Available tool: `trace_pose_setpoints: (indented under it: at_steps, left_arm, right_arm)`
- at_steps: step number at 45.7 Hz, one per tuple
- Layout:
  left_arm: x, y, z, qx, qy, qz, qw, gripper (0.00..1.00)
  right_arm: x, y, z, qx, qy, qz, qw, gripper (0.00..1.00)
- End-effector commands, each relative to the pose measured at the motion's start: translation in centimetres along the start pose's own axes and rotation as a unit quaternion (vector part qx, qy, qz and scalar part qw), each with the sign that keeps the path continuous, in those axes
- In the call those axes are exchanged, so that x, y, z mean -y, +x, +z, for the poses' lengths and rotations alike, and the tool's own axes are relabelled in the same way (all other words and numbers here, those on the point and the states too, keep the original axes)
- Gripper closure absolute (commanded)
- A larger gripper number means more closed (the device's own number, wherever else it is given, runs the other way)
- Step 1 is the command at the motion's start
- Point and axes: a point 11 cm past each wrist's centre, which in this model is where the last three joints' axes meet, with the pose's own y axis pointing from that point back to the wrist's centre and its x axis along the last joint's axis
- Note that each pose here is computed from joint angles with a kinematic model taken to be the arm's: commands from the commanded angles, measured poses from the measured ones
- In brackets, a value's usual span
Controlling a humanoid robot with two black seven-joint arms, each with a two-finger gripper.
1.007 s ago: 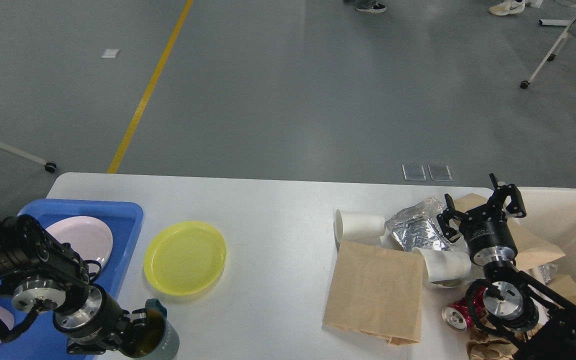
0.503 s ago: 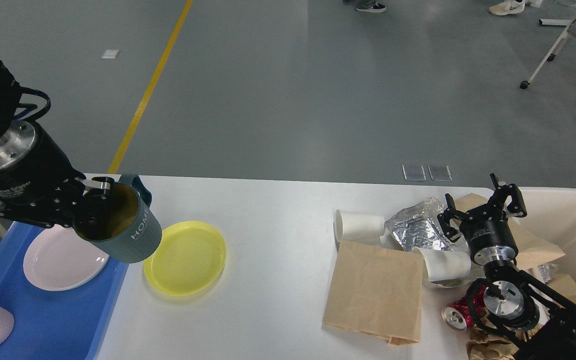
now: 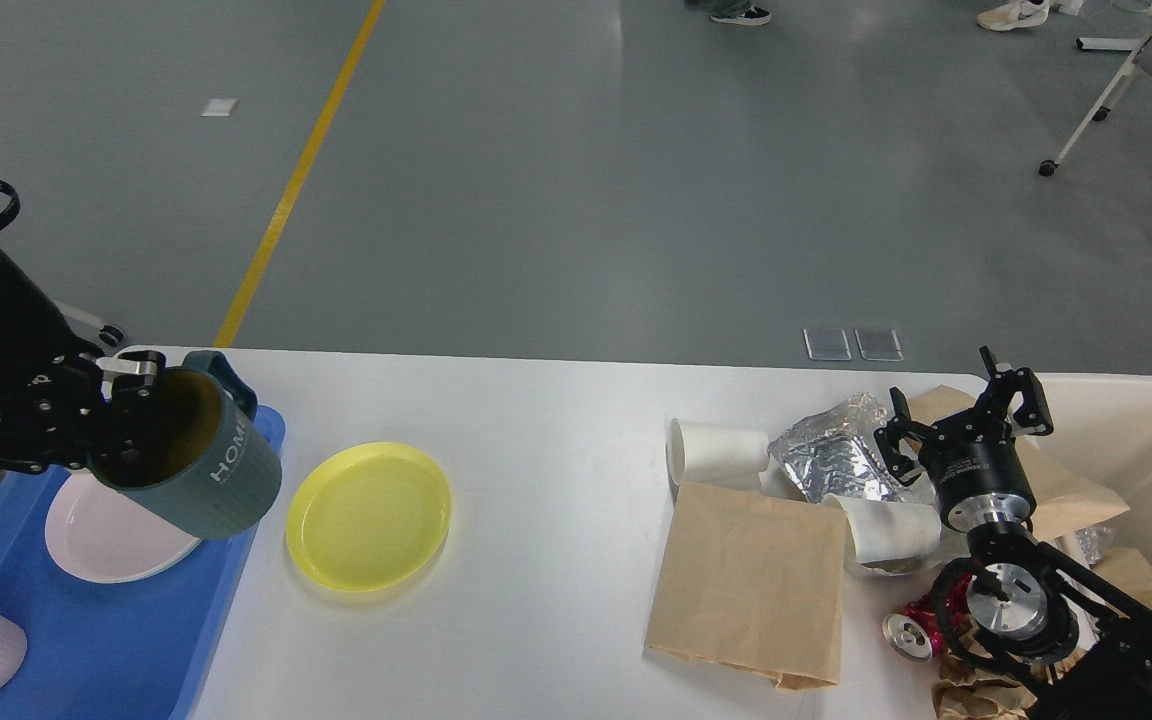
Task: Tidy desktop
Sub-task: 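Lift the teal mug and set it down near the tray corner, then release the teal mug and raise the left gripper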
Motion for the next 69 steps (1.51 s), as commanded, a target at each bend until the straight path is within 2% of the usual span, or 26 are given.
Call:
trace_pose_setpoints:
  at_steps: [1,9,18,28,59,63,65,67,69]
  left_arm:
    - [3.5,2.4,-5.6,-0.034,0.015,-0.014,0.999,1.0]
    - [9.2,4.3,-11.1,-0.068,0.036,-0.026,0.997,1.0]
    - [14.1,4.9,-15.5,-0.101,0.047,-0.032,0.993,0.99]
    - [18.6,3.9,-17.8,-0.096,0.058,-0.051,0.992,0.99]
    - [21.4,2.9,-19.0,-0.108,0.066,-0.028,0.992,0.95]
    - [21.6,3.1,-19.0,-0.107,0.064,-0.016,0.992,0.9]
    - [21.7,3.2,-19.0,-0.107,0.063,-0.012,0.992,0.84]
    - [21.8,3.2,-19.0,-0.106,0.064,-0.008,0.992,0.68]
    - [21.8,3.3,-19.1,-0.106,0.066,-0.001,0.992,0.45]
  right_arm:
    - [0.0,0.0,0.0,0.0,0.0,-0.001,1.0,0.0]
    - [0.0,0.0,0.0,0.0,0.0,0.0,1.0,0.0]
    - [0.0,0.0,0.0,0.0,0.0,-0.001,1.0,0.0]
    - [0.0,0.0,0.0,0.0,0.0,0.0,1.0,0.0]
    - [0.0,0.0,0.0,0.0,0.0,-0.001,1.0,0.0]
    - [0.0,0.0,0.0,0.0,0.0,0.0,1.0,0.0]
    - [0.0,0.0,0.0,0.0,0.0,0.0,1.0,0.0]
    - [0.0,0.0,0.0,0.0,0.0,0.0,1.0,0.0]
    - [0.0,0.0,0.0,0.0,0.0,0.0,1.0,0.0]
